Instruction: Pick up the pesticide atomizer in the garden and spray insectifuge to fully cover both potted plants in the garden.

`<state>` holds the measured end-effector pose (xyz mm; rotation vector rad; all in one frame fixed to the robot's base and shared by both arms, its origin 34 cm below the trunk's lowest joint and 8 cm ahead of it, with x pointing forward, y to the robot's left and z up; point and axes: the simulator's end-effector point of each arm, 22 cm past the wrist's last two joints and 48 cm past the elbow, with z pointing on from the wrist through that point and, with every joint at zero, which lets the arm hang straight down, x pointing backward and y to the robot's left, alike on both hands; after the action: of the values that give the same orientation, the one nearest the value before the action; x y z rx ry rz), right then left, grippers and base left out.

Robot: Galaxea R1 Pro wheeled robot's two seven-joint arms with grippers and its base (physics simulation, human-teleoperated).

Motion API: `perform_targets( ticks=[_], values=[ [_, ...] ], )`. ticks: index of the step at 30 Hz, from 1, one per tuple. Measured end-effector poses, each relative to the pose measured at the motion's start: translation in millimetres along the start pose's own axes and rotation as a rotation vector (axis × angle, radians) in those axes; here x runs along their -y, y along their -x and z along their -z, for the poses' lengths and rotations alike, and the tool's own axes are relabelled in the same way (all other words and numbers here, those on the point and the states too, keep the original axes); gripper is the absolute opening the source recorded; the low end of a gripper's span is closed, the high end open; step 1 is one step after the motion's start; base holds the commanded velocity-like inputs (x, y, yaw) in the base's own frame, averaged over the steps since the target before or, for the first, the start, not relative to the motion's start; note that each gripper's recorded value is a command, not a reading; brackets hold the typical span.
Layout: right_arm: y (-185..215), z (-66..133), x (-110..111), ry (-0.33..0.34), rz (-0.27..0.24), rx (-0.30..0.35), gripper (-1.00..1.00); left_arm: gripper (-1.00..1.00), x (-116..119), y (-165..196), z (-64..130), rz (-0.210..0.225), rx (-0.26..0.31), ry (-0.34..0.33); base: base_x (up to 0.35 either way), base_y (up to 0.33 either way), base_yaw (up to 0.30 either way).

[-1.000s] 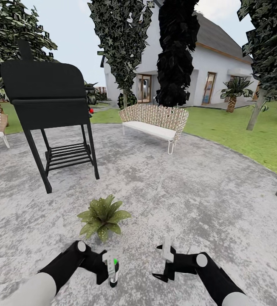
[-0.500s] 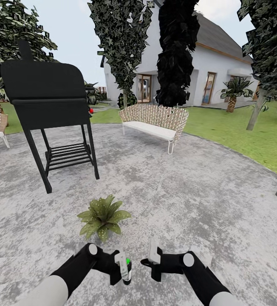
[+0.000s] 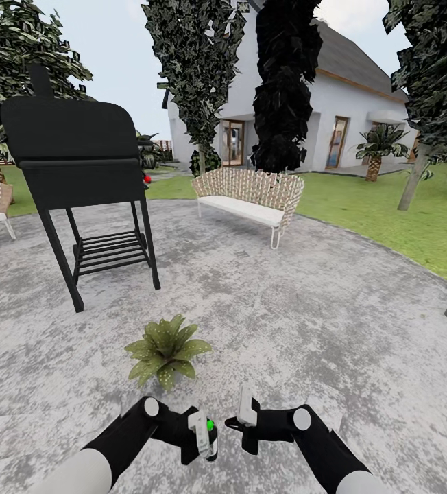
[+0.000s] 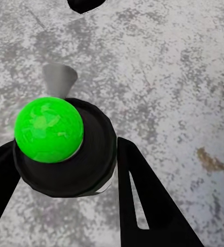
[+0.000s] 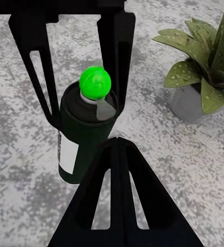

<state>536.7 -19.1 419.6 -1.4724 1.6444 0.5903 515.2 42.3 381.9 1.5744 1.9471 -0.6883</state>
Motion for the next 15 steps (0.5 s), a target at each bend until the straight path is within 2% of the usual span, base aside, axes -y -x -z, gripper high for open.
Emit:
perform_targets(
  ticks=[9,15],
  values=[
    [3.9,1.3,4.4,-0.009,0.011,0.005,-1.00,-1.00,11.9,10.6,-11.1,0.003,0.018,-0.015,0.000,0.000,0.000],
    [4.0,1.3,4.4,-0.009,0.011,0.005,-1.00,-1.00,8.9,14.8,-14.4,0.003,0.026,0.009,0.000,0.000,0.000]
  ],
)
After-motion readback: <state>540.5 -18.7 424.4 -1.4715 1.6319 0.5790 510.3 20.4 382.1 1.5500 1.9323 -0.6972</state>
